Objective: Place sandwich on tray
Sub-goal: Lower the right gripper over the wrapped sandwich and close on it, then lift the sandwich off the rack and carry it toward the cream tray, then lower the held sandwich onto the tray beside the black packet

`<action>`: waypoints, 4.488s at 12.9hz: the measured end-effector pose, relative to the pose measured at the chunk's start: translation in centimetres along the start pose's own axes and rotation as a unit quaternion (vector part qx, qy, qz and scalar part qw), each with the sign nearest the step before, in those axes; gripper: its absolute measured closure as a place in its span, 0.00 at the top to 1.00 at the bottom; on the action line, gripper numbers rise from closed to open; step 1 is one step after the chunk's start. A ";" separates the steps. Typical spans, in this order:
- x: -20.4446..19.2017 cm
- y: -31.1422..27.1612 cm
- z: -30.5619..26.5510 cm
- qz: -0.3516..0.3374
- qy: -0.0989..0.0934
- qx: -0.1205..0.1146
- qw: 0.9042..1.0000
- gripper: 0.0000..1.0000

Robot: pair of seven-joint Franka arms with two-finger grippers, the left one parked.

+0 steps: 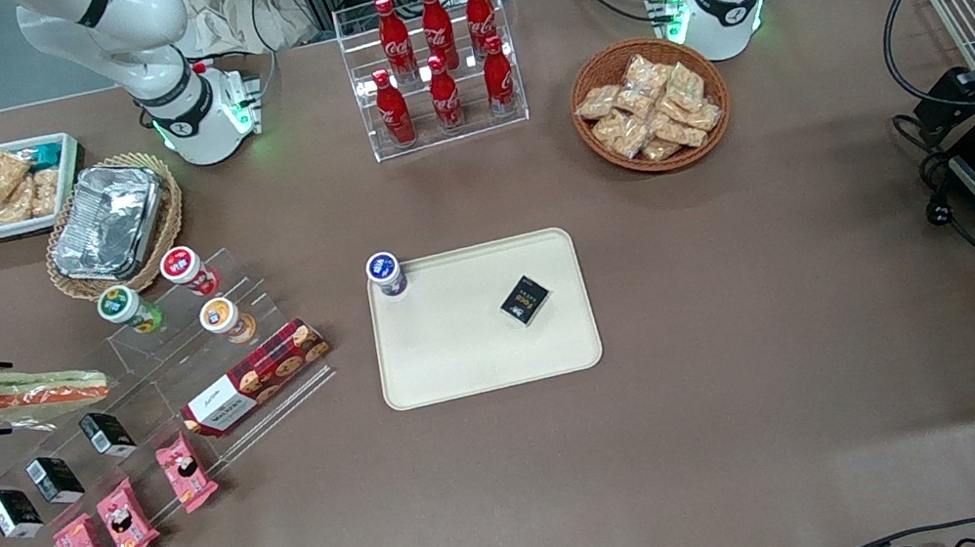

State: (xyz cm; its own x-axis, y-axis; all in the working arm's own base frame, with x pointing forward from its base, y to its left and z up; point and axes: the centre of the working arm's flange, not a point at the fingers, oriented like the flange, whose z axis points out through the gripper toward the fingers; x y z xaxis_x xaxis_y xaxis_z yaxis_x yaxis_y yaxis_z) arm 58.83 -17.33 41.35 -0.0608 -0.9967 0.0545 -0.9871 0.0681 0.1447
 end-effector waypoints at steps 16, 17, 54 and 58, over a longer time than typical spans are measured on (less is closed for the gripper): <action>1.5 3.1 5.5 -0.024 0.009 0.076 0.997 0.81; 1.5 3.2 5.8 -0.025 0.010 0.079 0.997 0.68; -43.2 6.7 -12.3 -0.879 0.054 0.059 0.469 0.20; -53.6 9.2 -7.3 -0.932 0.073 0.065 0.348 0.20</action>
State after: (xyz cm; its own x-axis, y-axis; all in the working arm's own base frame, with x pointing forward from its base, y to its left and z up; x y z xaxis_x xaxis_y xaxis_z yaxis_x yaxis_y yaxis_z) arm 54.12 37.06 46.99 0.7019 0.7114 0.0371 0.7112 -0.7027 0.0185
